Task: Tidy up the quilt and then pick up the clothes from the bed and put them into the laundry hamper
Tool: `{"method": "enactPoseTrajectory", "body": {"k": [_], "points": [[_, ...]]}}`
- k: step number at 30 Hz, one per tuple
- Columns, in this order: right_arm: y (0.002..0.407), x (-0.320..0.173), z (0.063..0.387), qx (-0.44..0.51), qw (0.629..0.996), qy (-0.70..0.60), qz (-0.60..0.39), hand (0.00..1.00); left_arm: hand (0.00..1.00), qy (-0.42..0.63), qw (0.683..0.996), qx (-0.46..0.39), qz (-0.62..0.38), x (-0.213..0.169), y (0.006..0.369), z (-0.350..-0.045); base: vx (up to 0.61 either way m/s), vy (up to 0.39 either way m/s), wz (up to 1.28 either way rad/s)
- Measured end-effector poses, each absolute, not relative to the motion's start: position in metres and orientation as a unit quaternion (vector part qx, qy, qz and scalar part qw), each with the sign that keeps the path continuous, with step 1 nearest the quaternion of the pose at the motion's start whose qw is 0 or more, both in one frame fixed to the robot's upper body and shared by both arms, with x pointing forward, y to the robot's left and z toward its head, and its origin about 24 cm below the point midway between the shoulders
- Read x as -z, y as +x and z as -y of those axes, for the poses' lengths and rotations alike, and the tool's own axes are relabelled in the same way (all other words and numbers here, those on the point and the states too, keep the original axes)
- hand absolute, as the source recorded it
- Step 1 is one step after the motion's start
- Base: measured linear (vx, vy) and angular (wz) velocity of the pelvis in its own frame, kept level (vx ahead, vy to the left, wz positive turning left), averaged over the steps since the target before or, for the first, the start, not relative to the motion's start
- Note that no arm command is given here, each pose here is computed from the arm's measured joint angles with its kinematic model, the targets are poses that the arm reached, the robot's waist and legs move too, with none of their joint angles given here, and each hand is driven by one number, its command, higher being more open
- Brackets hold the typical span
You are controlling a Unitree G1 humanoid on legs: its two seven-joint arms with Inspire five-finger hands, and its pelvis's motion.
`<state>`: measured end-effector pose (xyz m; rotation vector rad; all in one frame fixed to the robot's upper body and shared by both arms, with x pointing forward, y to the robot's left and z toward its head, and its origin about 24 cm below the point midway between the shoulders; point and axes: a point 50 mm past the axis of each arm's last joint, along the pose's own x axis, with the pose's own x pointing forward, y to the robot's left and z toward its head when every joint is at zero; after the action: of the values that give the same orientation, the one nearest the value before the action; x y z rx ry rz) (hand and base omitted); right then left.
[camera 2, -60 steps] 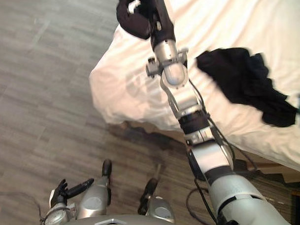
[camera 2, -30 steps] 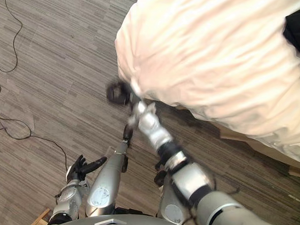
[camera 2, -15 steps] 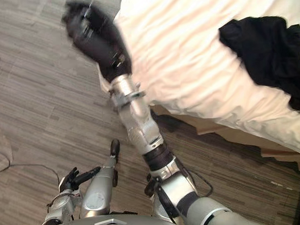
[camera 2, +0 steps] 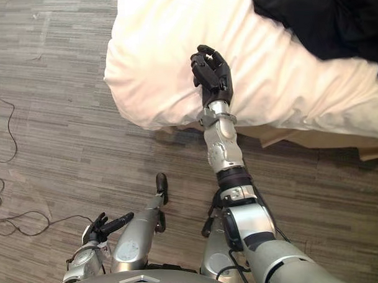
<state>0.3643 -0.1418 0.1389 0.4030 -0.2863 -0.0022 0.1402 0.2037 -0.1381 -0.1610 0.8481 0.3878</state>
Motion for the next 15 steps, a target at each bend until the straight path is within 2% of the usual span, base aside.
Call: {"method": "enactPoseTrajectory", "body": {"k": [4, 7, 9, 12, 13, 14, 15], "points": [[0.344, -0.095, 0.162, 0.048, 0.969, 0.222, 0.097, 0.0, 1.0, -0.077, 0.903, -0.165, -0.39, 0.132, 0.156, -0.197, 0.01, 0.02, -0.1], [0.31, -0.03, 0.193, 0.15, 0.953, 0.264, 0.007, 0.0, 1.0, -0.092, 0.905, -0.168, -0.379, 0.128, 0.168, -0.193, 0.04, 0.011, -0.16], [0.272, 0.027, 0.21, 0.235, 0.921, 0.297, -0.092, 0.0, 1.0, -0.107, 0.901, -0.179, -0.381, 0.129, 0.169, -0.193, 0.09, 0.004, -0.53], [0.166, 0.108, 0.233, 0.358, 0.849, 0.291, -0.256, 0.0, 1.0, -0.122, 0.89, -0.196, -0.392, 0.132, 0.163, -0.194, 0.13, -0.005, -0.69], [0.146, 0.117, 0.235, 0.373, 0.837, 0.286, -0.281, 0.0, 1.0, -0.126, 0.886, -0.201, -0.398, 0.134, 0.16, -0.196, 0.18, -0.024, -0.91], [0.1, 0.135, 0.237, 0.403, 0.807, 0.273, -0.336, 1.0, 1.0, -0.131, 0.879, -0.208, -0.408, 0.137, 0.154, -0.198, 0.13, -0.04, -0.79], [0.083, 0.14, 0.236, 0.412, 0.795, 0.268, -0.356, 1.0, 1.0, -0.133, 0.877, -0.213, -0.41, 0.138, 0.153, -0.199, 0.15, -0.066, -0.88]]}}
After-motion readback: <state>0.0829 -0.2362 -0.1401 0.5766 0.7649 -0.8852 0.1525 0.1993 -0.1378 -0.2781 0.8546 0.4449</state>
